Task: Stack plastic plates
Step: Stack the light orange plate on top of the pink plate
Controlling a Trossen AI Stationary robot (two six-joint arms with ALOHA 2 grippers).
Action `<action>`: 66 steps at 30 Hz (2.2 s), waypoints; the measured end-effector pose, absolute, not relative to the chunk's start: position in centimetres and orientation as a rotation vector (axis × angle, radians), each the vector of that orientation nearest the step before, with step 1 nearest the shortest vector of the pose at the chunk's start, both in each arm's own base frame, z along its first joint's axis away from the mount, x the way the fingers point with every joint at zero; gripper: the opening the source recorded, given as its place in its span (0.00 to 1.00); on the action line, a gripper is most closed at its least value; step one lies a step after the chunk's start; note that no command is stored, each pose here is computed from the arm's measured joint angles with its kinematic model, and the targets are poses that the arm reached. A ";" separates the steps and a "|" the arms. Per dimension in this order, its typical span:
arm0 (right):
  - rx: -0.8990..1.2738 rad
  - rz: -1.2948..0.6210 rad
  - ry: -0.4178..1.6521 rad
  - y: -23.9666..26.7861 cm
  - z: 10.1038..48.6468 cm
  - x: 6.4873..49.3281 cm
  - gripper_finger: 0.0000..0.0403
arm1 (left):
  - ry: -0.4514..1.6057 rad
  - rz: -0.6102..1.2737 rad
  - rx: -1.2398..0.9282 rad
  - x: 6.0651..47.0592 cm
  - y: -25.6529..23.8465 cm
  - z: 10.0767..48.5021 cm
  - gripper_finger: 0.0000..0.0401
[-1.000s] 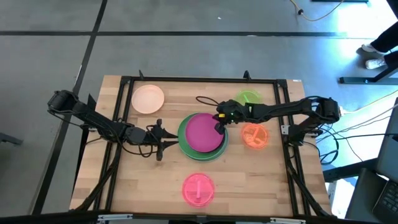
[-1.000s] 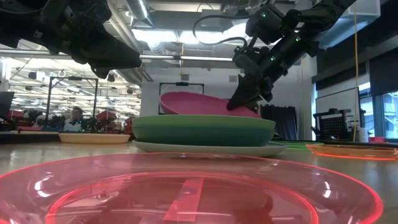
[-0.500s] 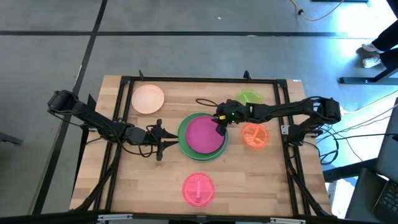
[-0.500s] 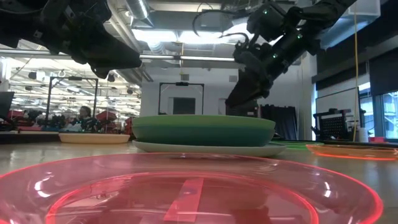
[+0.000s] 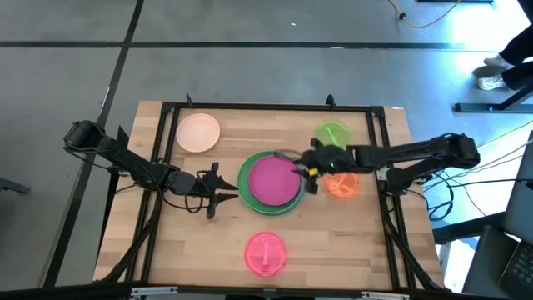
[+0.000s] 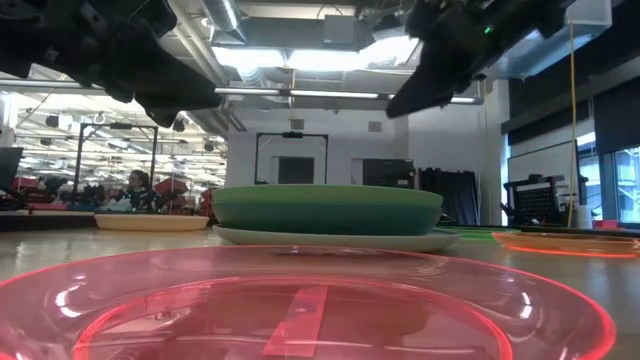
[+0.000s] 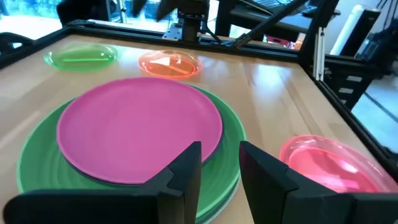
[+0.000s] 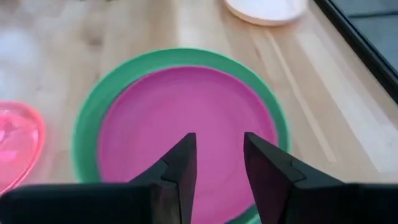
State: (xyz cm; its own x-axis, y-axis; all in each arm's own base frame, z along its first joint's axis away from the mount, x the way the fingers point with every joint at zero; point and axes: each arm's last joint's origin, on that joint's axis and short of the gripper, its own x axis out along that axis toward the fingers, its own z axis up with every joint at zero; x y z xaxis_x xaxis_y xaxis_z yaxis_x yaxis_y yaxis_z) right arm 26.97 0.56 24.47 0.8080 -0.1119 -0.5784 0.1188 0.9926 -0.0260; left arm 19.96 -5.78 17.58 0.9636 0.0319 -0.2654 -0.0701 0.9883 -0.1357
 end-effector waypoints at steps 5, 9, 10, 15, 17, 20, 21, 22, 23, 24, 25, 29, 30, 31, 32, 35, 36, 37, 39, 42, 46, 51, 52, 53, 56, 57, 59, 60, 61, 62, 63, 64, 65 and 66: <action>-0.073 -0.080 0.555 5.1 24.7 26.9 0.31 | 0.262 0.063 -0.111 20.1 -5.5 17.6 0.25; -0.147 -0.020 0.486 8.6 24.5 27.0 0.31 | 0.252 0.085 -0.116 20.2 -5.1 17.7 0.25; -0.169 -0.002 0.472 9.3 24.4 27.0 0.31 | 0.248 0.090 -0.118 20.2 -5.0 17.7 0.25; -0.238 0.024 0.447 11.2 23.6 27.4 0.31 | 0.204 0.114 -0.080 20.5 -4.3 18.2 0.25; -0.237 0.018 0.444 11.3 23.2 27.7 0.31 | 0.188 0.132 -0.069 20.6 -3.9 18.3 0.25; -0.261 0.007 0.464 11.3 22.6 28.0 0.31 | 0.182 0.168 -0.066 20.8 -3.3 18.6 0.25; -0.274 -0.008 0.470 11.2 22.5 28.1 0.31 | 0.184 0.183 -0.066 20.9 -3.1 18.7 0.25; -0.281 -0.022 0.475 11.1 22.3 28.2 0.31 | 0.189 0.200 -0.064 21.1 -2.9 18.9 0.25; -0.282 -0.027 0.475 11.1 22.2 28.3 0.31 | 0.204 0.212 -0.061 21.3 -2.7 19.1 0.25; -0.281 -0.033 0.477 11.0 22.1 28.4 0.31 | 0.230 0.226 -0.057 21.5 -2.5 19.3 0.25; -0.282 -0.038 0.481 10.8 22.1 28.4 0.31 | 0.269 0.242 -0.050 21.8 -2.3 19.5 0.25; -0.267 -0.050 0.479 10.4 22.1 28.6 0.31 | 0.481 0.360 -0.039 22.4 -1.1 20.6 0.25; -0.264 -0.052 0.480 10.4 22.1 28.6 0.31 | 0.539 0.400 -0.036 22.3 -0.7 20.8 0.25; -0.257 -0.053 0.479 10.4 22.1 28.6 0.31 | 0.597 0.442 -0.032 22.1 -0.3 20.9 0.25; -0.249 -0.055 0.479 10.4 22.1 28.6 0.31 | 0.646 0.484 -0.035 21.9 0.1 21.0 0.25; -0.249 -0.055 0.485 10.4 22.1 28.6 0.31 | 0.767 0.593 -0.068 21.2 1.5 21.4 0.25; -0.248 -0.055 0.484 10.4 22.1 28.6 0.31 | 0.803 0.624 -0.087 20.9 1.9 21.4 0.25; -0.248 -0.055 0.483 10.4 22.1 28.6 0.31 | 0.840 0.650 -0.109 20.5 2.4 21.2 0.25; -0.249 -0.054 0.484 10.4 22.1 28.6 0.31 | 0.889 0.691 -0.153 20.0 3.3 20.8 0.25; -0.248 -0.055 0.483 10.4 22.1 28.6 0.31 | 0.942 0.754 -0.188 19.2 4.5 20.3 0.25; -0.247 -0.055 0.480 10.4 22.1 28.6 0.31 | 0.966 0.809 -0.233 18.6 5.9 19.5 0.25; -0.247 -0.055 0.480 10.4 22.1 28.6 0.31 | 1.014 0.833 -0.250 18.0 7.2 18.3 0.25; -0.247 -0.054 0.481 10.4 22.1 28.6 0.31 | 1.024 0.841 -0.251 17.9 7.5 18.1 0.25; -0.247 -0.054 0.480 10.4 22.1 28.6 0.31 | 1.030 0.848 -0.253 17.9 7.7 18.0 0.25; -0.247 -0.055 0.481 10.4 22.1 28.6 0.31 | 1.035 0.866 -0.259 18.0 8.3 17.5 0.25; -0.248 -0.055 0.483 10.4 22.1 28.6 0.31 | 1.048 0.864 -0.258 18.0 8.5 17.3 0.25; -0.249 -0.055 0.485 10.4 22.1 28.6 0.31 | 1.067 0.858 -0.270 18.1 8.8 16.9 0.25; -0.248 -0.055 0.484 10.4 22.1 28.6 0.31 | 1.070 0.859 -0.276 18.2 9.0 16.7 0.25; -0.248 -0.055 0.484 10.4 22.1 28.6 0.31 | 1.077 0.859 -0.276 18.3 9.1 16.5 0.25; -0.248 -0.055 0.484 10.4 22.1 28.6 0.31 | 1.093 0.857 -0.268 18.4 9.3 16.2 0.25; -0.248 -0.054 0.484 10.4 22.1 28.6 0.31 | 1.109 0.861 -0.261 18.4 9.4 16.0 0.25; -0.248 -0.054 0.484 10.4 22.1 28.6 0.31 | 1.124 0.874 -0.255 18.4 9.6 15.7 0.25; -0.248 -0.054 0.484 10.4 22.1 28.6 0.31 | 1.138 0.886 -0.256 18.4 9.8 15.4 0.25; -0.248 -0.055 0.484 10.4 22.1 28.6 0.31 | 1.153 0.894 -0.262 18.4 10.0 15.1 0.25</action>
